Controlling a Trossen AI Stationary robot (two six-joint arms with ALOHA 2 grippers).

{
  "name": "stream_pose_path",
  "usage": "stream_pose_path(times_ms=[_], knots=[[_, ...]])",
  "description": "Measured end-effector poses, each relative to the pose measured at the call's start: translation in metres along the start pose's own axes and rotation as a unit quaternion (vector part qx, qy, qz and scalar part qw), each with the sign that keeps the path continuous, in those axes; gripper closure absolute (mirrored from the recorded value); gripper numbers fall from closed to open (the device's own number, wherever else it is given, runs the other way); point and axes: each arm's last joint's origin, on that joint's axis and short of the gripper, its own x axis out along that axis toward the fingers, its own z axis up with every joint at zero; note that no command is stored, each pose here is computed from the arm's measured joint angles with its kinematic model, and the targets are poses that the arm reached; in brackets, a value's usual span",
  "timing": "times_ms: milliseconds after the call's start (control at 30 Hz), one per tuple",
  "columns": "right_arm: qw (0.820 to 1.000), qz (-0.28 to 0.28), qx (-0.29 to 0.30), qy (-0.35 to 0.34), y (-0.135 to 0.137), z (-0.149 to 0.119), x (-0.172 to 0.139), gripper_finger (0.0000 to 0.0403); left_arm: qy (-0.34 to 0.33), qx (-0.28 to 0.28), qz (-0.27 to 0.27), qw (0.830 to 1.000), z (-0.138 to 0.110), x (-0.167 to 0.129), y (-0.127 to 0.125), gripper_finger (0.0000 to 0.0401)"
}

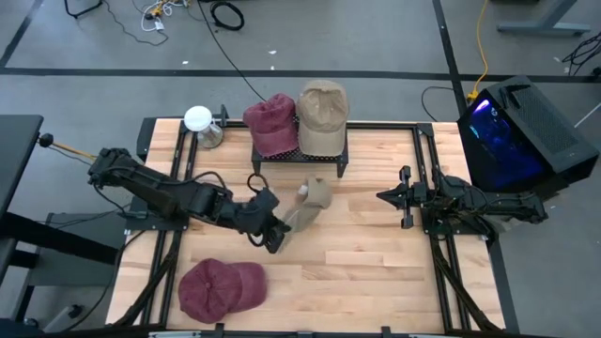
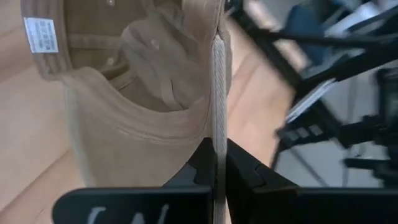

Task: Pick & Place hat
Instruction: Stack the brown cap on the brown cap on the shelf

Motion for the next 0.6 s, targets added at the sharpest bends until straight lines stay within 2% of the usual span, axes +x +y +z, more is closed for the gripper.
stream_pose_path(times_ms=[300, 467, 600], knots=[[1.0, -0.001, 0.0, 0.0, 0.0, 0.0, 0.0, 0.0392, -0.121, 0.029, -0.091, 0.988, 0.038, 0.002, -0.009, 0.0388], [1.0, -0.001, 0.0, 0.0, 0.0, 0.0, 0.0, 0.0392, -0.191, 0.046, -0.145, 0.97, 0.07, 0.0, -0.007, 0.0388], [1.0, -0.001, 0.0, 0.0, 0.0, 0.0, 0.0, 0.0392, -0.232, 0.056, -0.168, 0.956, 0.093, -0.002, 0.001, 0.0388]])
